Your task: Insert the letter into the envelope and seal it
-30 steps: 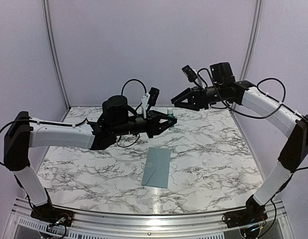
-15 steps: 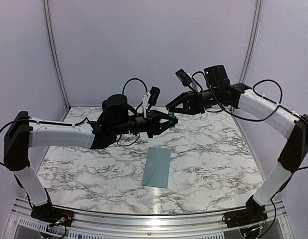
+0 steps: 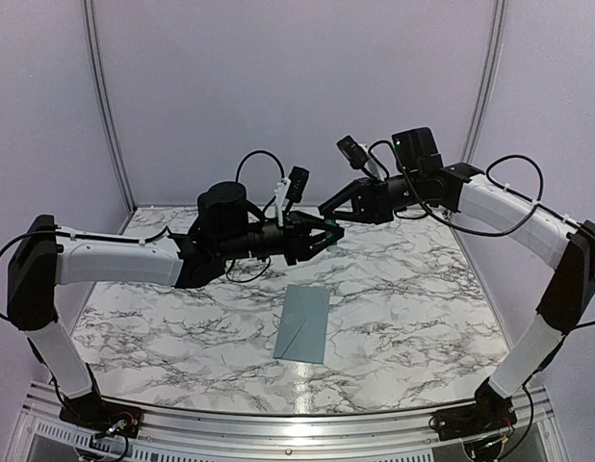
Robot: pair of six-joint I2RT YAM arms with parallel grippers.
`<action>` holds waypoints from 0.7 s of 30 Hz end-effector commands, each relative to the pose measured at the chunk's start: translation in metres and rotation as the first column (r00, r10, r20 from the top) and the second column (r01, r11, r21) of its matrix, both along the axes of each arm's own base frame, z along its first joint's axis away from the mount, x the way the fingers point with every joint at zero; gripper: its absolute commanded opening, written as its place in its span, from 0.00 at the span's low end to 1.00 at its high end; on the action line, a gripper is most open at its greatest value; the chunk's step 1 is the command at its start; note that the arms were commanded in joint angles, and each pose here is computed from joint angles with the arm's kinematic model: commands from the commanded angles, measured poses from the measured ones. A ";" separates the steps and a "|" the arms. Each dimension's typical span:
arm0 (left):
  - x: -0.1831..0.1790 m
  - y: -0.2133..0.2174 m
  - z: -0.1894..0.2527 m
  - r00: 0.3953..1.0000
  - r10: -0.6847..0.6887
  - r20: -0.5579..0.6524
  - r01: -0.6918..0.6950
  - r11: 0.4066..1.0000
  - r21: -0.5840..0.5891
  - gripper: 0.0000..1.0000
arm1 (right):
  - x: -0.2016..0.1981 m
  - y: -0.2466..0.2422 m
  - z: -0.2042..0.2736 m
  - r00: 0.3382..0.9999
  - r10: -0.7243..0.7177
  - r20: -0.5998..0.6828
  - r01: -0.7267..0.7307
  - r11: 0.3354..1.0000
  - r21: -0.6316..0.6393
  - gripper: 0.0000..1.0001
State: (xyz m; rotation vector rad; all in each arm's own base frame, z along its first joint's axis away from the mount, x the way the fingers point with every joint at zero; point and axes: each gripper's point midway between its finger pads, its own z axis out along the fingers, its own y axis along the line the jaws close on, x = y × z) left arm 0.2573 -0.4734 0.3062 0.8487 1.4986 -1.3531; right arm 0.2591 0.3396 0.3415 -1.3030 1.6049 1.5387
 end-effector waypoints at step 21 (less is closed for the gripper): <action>0.000 -0.004 0.003 1.000 -0.017 -0.003 0.017 1.000 -0.014 0.14 | 0.020 -0.013 0.017 0.998 -0.039 -0.050 0.043 0.997 0.067 0.08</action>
